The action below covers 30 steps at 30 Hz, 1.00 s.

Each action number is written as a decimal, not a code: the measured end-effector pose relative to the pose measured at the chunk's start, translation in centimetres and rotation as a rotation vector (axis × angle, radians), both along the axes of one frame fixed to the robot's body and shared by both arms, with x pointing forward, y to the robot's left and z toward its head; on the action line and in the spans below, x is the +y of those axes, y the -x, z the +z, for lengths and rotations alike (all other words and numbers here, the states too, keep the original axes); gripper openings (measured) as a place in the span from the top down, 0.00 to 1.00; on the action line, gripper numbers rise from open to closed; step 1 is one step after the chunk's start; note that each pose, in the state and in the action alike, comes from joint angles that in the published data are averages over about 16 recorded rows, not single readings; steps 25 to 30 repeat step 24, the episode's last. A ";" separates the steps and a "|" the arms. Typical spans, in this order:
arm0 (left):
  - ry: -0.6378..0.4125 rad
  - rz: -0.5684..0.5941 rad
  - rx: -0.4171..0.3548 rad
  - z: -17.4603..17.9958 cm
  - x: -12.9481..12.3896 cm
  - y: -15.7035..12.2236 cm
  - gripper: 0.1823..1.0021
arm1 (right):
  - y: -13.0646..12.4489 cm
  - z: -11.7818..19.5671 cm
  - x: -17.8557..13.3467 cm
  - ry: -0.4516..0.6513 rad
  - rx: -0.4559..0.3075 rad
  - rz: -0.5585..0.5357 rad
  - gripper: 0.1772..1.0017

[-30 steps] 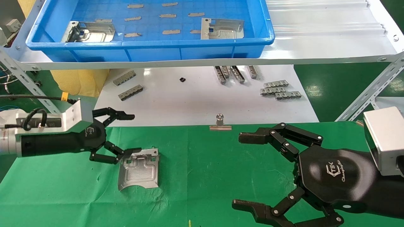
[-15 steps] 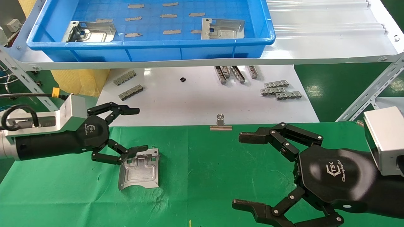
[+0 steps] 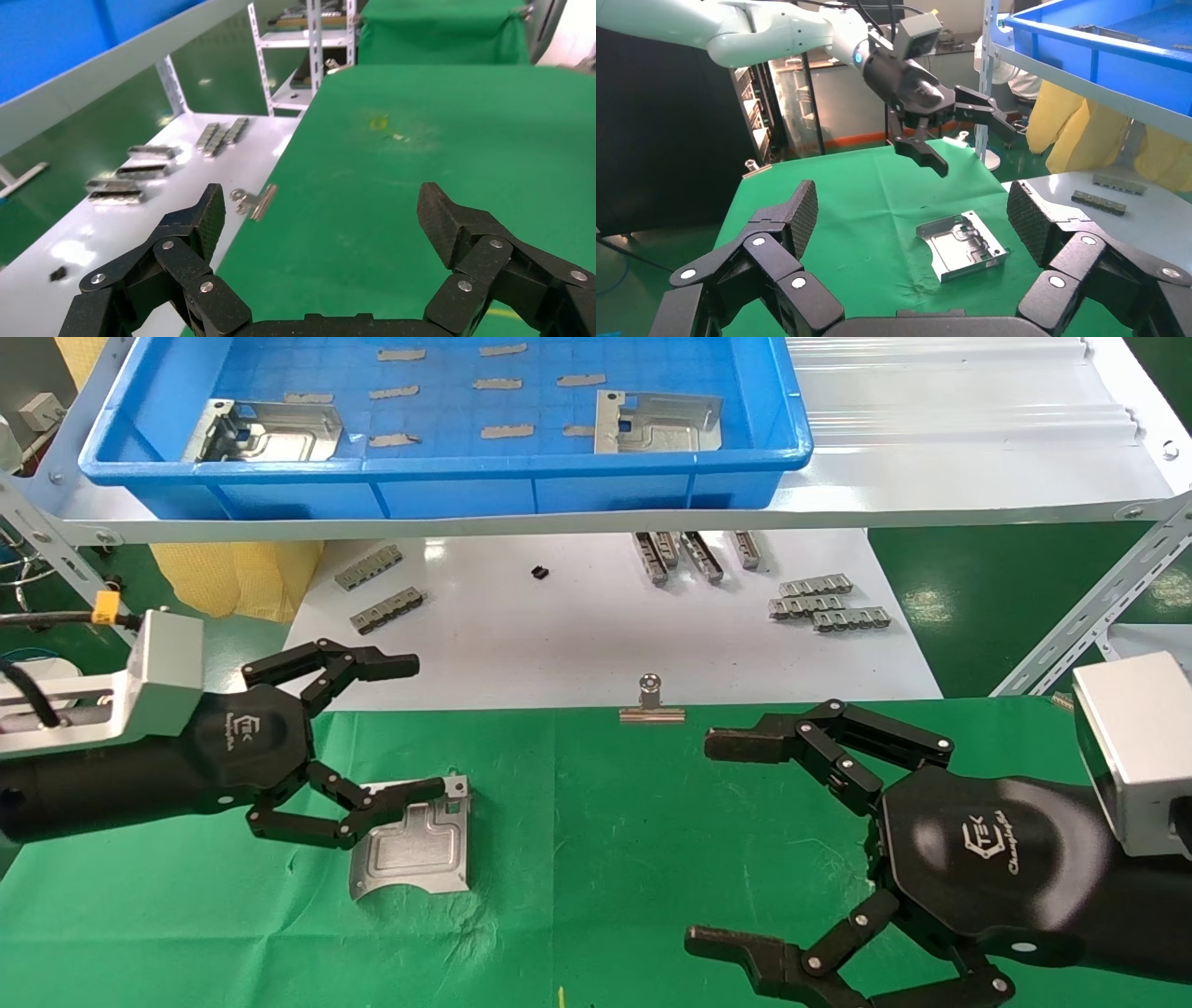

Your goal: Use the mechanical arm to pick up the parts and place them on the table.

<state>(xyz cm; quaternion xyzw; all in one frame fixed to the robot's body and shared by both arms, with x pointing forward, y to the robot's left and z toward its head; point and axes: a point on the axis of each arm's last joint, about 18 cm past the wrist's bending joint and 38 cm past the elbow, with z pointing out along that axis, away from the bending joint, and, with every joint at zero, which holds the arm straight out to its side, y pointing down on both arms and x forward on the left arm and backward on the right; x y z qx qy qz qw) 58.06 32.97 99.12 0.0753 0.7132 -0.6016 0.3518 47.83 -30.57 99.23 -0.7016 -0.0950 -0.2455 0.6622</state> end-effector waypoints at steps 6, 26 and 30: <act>0.028 -0.043 0.020 0.1 -0.5 2.1 0.00 | 0.0 0.0 0.0 0.000 0.000 0.000 0.00; 0.060 -0.162 0.090 0.2 -2.2 8.1 0.00 | 0.0 0.0 0.0 0.000 0.000 0.000 0.00; 0.060 -0.162 0.090 0.2 -2.2 8.1 0.00 | 0.0 0.0 0.0 0.000 0.000 0.000 0.00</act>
